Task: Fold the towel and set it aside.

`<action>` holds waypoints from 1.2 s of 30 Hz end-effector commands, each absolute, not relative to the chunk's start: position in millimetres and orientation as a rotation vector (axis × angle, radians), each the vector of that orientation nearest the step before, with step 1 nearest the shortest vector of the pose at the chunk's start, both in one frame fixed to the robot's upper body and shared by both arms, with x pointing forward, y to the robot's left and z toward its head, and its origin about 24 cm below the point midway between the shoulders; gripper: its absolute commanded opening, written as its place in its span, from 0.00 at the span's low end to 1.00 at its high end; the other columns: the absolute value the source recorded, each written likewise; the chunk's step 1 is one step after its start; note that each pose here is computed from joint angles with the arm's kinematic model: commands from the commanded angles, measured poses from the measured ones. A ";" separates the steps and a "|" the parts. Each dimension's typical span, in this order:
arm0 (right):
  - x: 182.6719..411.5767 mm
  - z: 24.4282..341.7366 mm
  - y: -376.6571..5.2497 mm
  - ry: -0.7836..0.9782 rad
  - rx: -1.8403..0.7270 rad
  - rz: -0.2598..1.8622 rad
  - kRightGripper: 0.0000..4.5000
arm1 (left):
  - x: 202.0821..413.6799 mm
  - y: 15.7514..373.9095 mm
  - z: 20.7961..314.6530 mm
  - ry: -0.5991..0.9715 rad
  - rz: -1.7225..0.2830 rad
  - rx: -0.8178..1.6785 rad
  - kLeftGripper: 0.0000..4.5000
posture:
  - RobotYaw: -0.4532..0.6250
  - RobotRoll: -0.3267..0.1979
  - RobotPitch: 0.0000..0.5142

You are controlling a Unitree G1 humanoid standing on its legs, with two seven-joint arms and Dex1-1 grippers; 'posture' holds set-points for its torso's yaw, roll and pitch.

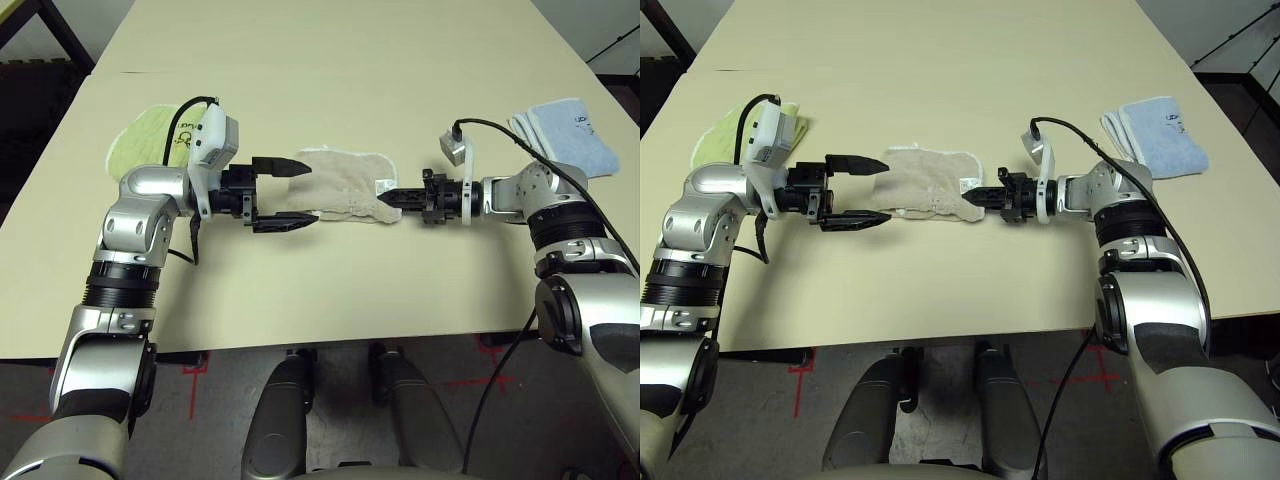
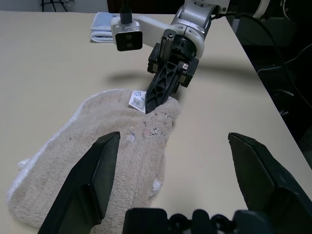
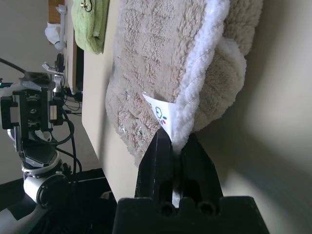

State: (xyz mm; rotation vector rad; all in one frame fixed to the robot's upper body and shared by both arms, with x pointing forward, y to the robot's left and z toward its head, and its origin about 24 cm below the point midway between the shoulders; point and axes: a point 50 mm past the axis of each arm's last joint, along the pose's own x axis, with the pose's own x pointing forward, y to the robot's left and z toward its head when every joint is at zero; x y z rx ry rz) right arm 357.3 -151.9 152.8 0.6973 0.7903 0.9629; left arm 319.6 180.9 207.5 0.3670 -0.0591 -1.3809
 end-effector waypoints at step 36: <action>401.4 251.7 -269.8 -0.421 0.590 0.209 0.01 | 342.6 183.5 204.3 -0.154 -1.218 0.308 1.00 | 0.40 0.62 0.46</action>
